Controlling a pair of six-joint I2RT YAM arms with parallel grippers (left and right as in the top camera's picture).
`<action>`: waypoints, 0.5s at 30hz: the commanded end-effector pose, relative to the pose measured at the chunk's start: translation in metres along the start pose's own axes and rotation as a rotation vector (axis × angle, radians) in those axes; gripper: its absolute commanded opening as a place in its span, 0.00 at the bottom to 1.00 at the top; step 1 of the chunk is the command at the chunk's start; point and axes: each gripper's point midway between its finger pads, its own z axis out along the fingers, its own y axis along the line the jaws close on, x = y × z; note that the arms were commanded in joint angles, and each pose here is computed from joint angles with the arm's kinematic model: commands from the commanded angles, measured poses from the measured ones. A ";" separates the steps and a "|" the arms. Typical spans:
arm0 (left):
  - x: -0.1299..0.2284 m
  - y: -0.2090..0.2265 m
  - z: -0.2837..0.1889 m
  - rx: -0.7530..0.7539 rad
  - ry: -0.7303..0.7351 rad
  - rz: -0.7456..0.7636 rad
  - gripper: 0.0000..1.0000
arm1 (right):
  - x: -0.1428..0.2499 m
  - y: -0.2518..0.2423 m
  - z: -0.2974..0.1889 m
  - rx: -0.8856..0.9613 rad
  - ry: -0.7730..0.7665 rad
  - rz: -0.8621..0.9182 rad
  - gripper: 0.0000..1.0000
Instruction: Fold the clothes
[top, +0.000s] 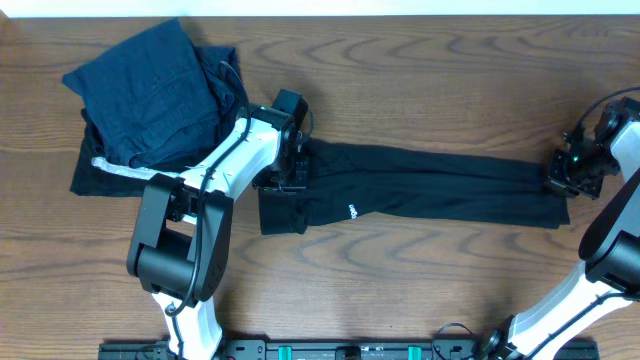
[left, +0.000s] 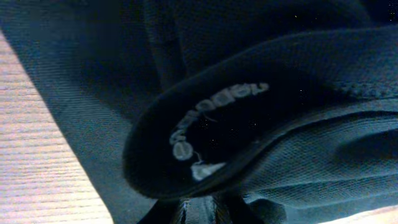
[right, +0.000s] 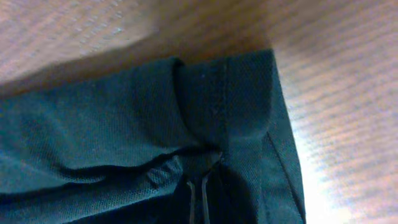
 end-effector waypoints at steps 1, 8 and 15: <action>-0.004 0.012 -0.002 -0.059 -0.023 -0.014 0.16 | 0.006 -0.028 0.002 0.149 0.024 0.094 0.01; -0.012 0.015 -0.009 -0.086 -0.056 -0.013 0.15 | 0.000 -0.025 0.002 0.127 0.003 0.101 0.40; -0.044 -0.003 -0.069 -0.024 -0.237 0.000 0.16 | -0.016 0.011 -0.026 -0.070 -0.022 0.043 0.50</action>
